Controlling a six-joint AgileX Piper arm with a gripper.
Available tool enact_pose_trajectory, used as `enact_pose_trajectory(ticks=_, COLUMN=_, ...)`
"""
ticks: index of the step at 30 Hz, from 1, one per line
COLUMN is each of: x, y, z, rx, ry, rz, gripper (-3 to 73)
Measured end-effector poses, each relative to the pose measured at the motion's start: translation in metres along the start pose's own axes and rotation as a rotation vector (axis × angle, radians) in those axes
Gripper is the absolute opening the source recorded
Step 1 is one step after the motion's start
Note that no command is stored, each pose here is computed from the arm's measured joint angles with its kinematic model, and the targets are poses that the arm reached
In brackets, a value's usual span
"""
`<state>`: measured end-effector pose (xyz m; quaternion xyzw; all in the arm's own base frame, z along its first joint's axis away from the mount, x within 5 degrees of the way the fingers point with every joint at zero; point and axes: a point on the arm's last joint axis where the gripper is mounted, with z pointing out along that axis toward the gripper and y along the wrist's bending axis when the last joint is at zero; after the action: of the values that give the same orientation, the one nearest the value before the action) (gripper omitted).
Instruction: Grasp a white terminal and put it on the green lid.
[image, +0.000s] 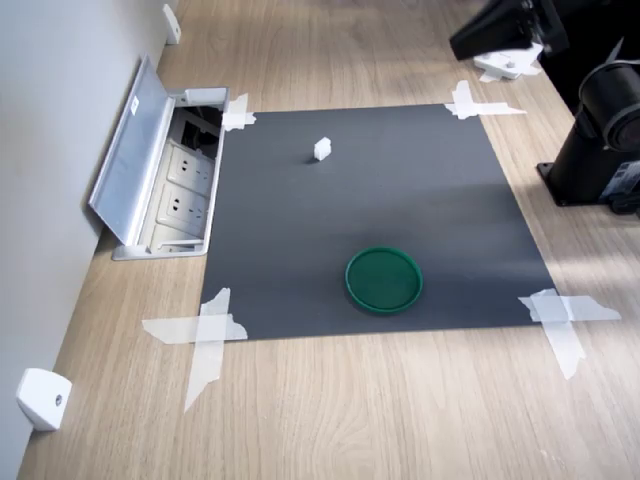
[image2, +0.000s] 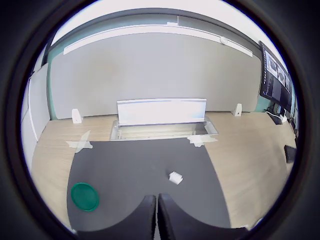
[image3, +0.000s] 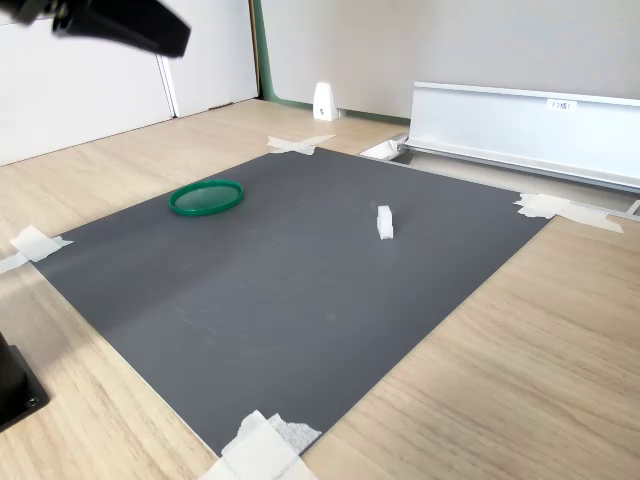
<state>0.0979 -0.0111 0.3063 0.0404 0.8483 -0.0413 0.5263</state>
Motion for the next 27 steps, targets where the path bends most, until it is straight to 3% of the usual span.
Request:
enact_pose_trajectory(ticks=11, x=-0.053, y=-0.003, z=0.036, rx=0.044, ry=0.247, rz=-0.176, gripper=-0.8)
enact_pose_trajectory(ticks=21, x=-0.071, y=-0.001, z=0.08, rx=-0.068, ry=0.418, rz=-0.48, gripper=-0.8)
enact_pose_trajectory(ticks=27, x=-0.082, y=-0.029, z=0.098, rx=-0.116, ry=0.448, rz=-0.538, gripper=-0.8)
